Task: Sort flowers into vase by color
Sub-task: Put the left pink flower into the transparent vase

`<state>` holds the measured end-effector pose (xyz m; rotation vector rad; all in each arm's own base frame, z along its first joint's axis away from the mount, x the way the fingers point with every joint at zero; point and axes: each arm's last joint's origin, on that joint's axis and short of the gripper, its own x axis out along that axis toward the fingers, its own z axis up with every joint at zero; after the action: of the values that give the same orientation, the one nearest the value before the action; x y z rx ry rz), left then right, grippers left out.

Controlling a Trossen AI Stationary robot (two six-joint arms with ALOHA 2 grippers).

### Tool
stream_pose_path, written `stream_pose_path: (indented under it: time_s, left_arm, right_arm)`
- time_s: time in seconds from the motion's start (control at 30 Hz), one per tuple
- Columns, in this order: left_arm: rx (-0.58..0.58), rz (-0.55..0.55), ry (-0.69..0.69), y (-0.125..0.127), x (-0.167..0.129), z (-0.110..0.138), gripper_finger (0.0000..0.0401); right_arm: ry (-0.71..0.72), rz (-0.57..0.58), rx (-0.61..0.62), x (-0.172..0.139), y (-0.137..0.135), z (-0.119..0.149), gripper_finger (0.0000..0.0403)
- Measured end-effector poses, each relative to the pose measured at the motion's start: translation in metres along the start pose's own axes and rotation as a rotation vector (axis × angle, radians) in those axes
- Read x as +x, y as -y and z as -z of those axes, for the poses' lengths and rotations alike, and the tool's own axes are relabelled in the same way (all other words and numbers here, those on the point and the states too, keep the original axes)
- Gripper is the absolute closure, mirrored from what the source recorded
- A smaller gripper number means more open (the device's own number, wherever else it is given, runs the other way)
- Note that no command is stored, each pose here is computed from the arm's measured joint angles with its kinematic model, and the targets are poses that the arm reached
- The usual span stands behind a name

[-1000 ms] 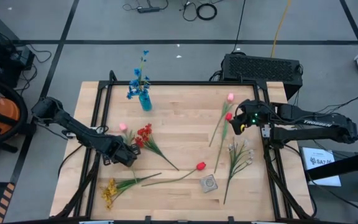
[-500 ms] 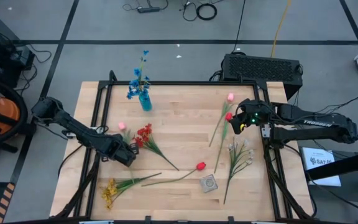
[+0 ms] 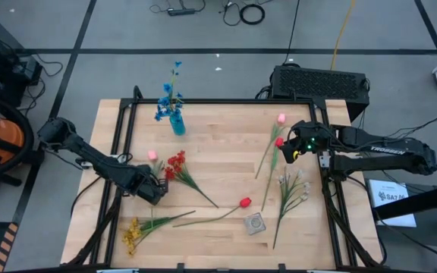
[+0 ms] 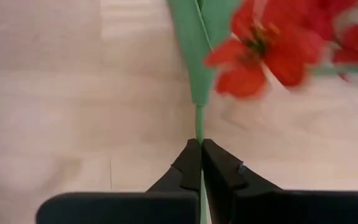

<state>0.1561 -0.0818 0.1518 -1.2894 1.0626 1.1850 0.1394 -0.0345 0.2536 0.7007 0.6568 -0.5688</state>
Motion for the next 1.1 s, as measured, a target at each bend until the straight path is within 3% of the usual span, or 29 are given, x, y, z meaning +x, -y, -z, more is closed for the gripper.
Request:
stream_pose_path:
  time_s: [0.13,0.4,0.5,0.73,0.93,1.0,1.1]
  left_arm:
    - [0.046,-0.009,0.027,-0.001,-0.025,0.002,0.0397]
    - [0.166,-0.108,0.113,-0.017,-0.101,-0.003,0.0398]
    - [0.278,0.027,0.194,-0.014,-0.125,-0.002,0.0399]
    - [0.713,0.538,0.577,0.024,-0.147,0.02,0.0399]
    - [1.257,0.665,0.802,0.078,-0.139,0.053,0.0399]
    - [1.292,0.706,0.867,0.1,-0.133,0.058,0.0399]
    - [1.218,0.788,0.961,0.135,-0.123,0.06,0.0399]
  right_arm:
    - [-0.002,0.0,0.01,0.0,0.0,0.0,0.0234]
    - [-0.005,0.003,0.094,0.0,0.0,0.001,0.0234]
    - [-0.005,0.007,0.107,0.0,0.0,0.001,0.0234]
    - [-0.002,0.008,0.151,0.0,0.0,0.001,0.0234]
    - [-0.003,0.009,0.122,0.0,0.0,0.001,0.0234]
    - [-0.003,0.009,0.107,0.0,0.0,0.001,0.0234]
    - [-0.008,0.005,0.079,0.0,0.0,0.001,0.0234]
